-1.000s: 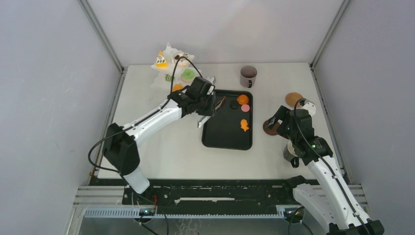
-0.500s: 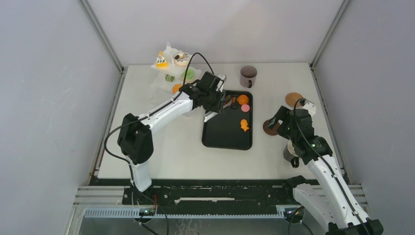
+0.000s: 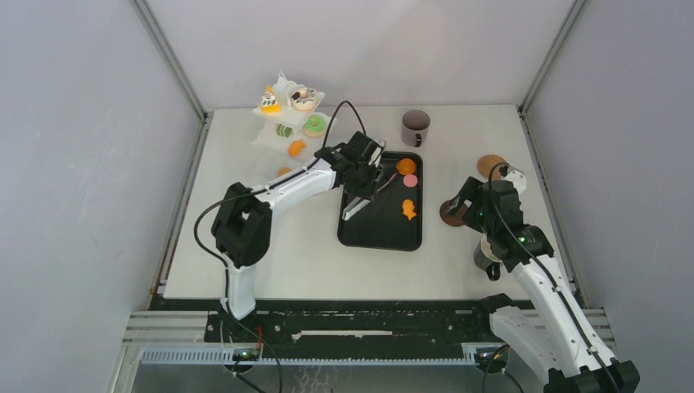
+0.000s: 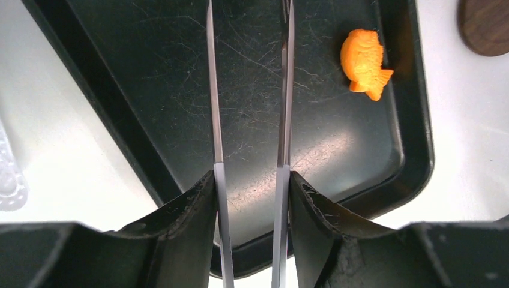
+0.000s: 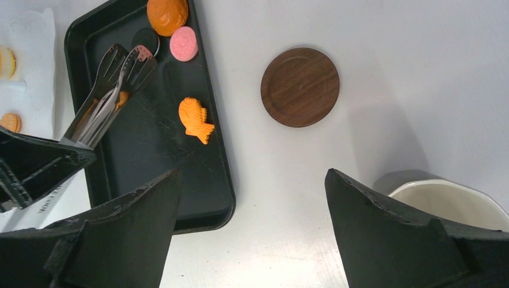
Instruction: Serve the afternoon tea
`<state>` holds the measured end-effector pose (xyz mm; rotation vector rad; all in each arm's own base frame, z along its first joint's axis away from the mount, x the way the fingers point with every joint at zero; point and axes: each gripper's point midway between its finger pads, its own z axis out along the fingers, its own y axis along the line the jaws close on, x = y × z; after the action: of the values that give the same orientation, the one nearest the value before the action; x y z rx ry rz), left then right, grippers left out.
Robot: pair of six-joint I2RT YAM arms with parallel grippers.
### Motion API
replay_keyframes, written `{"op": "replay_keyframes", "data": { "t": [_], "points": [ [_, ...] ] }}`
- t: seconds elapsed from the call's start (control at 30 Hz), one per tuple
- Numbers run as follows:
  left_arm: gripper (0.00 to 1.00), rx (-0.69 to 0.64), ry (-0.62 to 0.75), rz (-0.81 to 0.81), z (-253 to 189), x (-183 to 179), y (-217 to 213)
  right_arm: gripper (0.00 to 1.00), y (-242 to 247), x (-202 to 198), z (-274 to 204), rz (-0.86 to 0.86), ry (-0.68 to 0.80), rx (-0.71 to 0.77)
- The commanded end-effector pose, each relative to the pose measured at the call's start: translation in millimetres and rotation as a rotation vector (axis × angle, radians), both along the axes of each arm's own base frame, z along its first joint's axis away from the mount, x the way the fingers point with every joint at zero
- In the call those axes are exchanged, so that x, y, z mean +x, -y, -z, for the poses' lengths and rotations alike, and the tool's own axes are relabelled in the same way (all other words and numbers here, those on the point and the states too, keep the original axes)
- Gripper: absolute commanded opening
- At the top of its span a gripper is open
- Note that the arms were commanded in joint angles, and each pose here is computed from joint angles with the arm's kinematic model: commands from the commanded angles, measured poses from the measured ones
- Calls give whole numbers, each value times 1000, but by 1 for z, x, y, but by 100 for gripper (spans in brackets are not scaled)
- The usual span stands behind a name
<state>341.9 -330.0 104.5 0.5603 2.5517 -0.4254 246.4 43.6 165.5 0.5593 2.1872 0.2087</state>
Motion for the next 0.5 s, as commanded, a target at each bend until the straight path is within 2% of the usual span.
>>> {"op": "replay_keyframes", "data": {
  "t": [0.0,0.47],
  "points": [
    [50,-1,47,14,-2,12,8,96,1,8,-18,4,52,-4],
    [51,6,38,17,10,27,23,96,-3,13,-18,-7,56,5]
  ]
}}
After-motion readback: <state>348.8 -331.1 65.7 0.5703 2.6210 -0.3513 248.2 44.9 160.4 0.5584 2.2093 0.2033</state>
